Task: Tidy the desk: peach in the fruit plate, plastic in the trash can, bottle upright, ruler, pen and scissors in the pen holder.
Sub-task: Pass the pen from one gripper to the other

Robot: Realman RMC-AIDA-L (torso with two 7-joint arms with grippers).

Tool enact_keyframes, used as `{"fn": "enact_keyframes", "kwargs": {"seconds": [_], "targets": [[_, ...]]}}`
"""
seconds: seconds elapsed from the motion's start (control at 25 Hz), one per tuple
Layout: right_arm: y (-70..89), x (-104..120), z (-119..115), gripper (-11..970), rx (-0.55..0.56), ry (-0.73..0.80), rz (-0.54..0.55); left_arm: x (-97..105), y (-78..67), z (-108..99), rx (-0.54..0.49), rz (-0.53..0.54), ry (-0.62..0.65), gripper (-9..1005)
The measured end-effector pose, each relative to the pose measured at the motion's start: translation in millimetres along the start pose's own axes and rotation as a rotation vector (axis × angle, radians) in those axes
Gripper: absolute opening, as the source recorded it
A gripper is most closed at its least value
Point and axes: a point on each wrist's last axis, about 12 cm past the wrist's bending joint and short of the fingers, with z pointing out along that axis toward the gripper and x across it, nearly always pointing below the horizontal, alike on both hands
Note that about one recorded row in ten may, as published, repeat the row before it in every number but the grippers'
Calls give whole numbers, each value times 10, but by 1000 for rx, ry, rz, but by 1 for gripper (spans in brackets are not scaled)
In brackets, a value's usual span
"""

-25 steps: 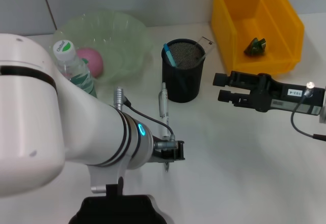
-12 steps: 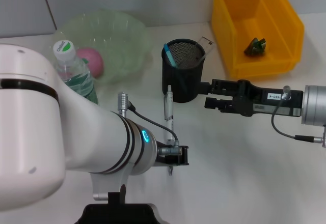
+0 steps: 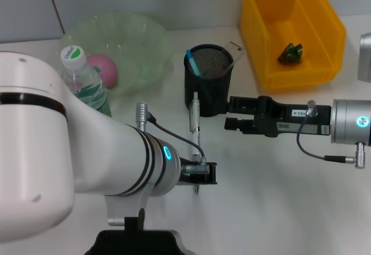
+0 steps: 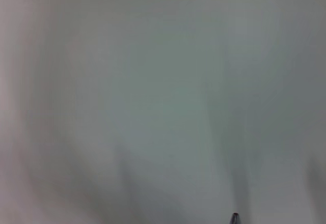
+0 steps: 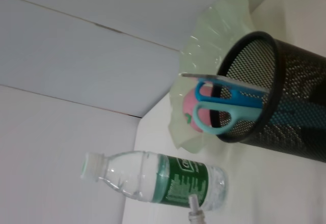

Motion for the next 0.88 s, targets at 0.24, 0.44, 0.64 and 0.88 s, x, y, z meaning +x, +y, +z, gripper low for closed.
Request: {"fn": "enact_keyframes", "kwargs": {"seconds": [0.24,0.44,0.64,0.88], "targets": [[-24,2,-15,801,16,2,10,-4,3,-1,-1,2,1,125],[-48,-8,-57,807,29,-5,20,-1,-3,4,2,1,1,125],[-77,-18,-111,813,38,-12,30,2,-9,8,5,0,1,125],[-65,-21,-134,819,31,-4,13,3,-13,11,7,2,1,125]]}}
